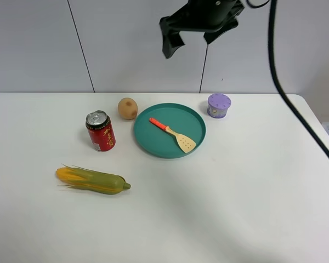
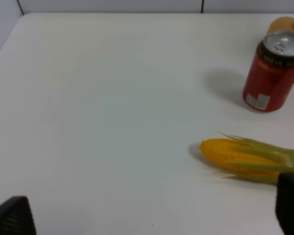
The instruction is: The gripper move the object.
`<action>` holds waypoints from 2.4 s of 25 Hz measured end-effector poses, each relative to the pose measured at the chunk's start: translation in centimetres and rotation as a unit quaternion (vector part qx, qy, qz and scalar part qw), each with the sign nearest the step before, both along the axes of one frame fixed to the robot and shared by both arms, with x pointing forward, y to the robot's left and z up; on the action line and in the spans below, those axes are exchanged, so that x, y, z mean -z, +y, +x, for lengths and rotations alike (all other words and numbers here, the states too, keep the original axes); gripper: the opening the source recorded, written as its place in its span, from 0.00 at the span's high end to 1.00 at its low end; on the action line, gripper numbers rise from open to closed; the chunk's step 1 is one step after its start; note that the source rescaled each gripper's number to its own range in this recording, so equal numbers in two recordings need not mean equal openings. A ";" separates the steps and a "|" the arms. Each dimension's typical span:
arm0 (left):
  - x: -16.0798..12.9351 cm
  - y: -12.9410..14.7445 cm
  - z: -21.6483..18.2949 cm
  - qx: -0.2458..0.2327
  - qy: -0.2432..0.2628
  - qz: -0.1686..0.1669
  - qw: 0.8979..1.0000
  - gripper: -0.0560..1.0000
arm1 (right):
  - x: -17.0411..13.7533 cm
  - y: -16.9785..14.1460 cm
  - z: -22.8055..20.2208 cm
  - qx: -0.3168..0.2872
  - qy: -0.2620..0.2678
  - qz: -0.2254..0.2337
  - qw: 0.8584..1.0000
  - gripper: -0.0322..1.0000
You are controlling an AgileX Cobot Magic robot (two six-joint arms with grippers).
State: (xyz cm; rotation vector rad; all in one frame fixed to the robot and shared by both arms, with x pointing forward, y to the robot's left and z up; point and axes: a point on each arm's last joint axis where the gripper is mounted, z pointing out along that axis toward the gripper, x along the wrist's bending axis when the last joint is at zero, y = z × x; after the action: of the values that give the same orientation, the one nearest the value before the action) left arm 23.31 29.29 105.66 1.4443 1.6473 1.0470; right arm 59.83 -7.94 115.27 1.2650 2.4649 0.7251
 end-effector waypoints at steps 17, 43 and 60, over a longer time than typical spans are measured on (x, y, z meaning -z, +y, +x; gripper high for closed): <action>0.0 0.0 0.0 0.000 0.000 0.000 1.000 0.00 | -5.7 -17.5 -5.0 0.214 -0.060 -0.037 0.974 0.00; 0.0 0.0 0.0 0.001 0.000 -0.001 1.000 0.00 | -1.9 -23.7 -29.8 0.355 -0.152 -0.031 0.922 0.00; 0.0 0.0 0.0 0.001 0.000 -0.001 1.000 0.00 | 7.5 -22.2 -37.5 0.332 -0.293 0.036 0.896 0.00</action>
State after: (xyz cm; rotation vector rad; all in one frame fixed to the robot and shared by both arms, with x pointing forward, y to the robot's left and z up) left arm 23.31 29.28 105.66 1.4438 1.6465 1.0448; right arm 22.37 -30.11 107.79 1.5065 1.4114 0.8378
